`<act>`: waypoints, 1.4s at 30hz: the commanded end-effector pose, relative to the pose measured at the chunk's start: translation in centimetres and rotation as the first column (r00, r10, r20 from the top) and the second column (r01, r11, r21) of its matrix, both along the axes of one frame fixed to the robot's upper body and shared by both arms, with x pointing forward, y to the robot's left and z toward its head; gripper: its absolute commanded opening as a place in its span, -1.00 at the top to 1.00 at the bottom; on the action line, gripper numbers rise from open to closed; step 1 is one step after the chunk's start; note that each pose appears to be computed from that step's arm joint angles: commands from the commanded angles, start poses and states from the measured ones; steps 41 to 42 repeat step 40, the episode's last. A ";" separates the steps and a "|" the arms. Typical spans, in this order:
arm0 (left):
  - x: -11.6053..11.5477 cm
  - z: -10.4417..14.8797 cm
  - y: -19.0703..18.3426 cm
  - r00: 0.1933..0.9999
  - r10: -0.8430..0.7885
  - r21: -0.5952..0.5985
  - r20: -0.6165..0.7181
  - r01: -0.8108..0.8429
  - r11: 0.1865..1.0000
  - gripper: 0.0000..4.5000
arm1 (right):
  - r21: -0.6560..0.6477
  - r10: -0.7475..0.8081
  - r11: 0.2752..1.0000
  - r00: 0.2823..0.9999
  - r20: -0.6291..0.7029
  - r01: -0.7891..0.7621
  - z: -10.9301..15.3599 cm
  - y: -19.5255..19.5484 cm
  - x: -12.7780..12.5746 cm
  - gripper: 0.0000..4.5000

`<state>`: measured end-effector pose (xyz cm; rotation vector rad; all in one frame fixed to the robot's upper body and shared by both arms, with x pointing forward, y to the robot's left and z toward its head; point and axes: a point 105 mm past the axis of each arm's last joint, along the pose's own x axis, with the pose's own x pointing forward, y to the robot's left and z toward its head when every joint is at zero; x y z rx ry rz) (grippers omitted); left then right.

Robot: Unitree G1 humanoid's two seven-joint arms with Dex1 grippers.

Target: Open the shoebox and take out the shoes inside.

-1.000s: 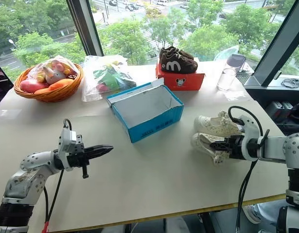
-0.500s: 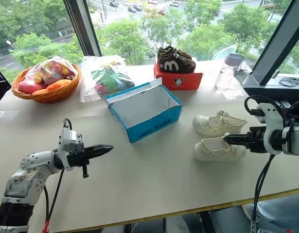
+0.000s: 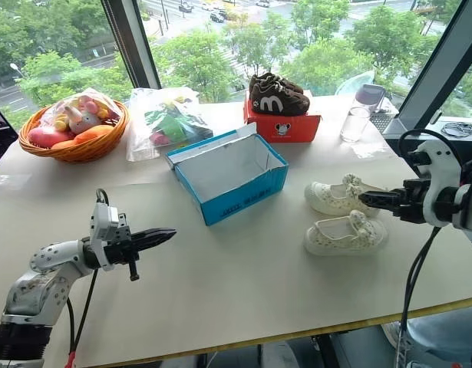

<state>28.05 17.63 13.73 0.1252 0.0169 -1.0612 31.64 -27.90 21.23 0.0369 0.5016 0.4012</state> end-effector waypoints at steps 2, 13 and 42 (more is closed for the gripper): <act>0.1 1.5 0.6 0.993 0.075 -0.024 0.091 -0.073 0.997 1.00 | -0.054 0.077 0.996 0.981 0.175 -0.069 2.1 2.6 0.2 -0.55; 0.9 -2.5 9.7 0.495 0.866 -0.232 -0.064 -0.852 0.470 1.00 | -0.053 -0.155 0.973 0.810 0.566 0.223 -0.1 5.2 1.6 -0.55; 0.7 -5.7 12.5 0.161 0.987 -0.222 -0.011 -0.963 0.154 1.00 | -0.227 -0.150 0.925 0.843 0.516 0.304 -14.0 5.9 0.3 -0.55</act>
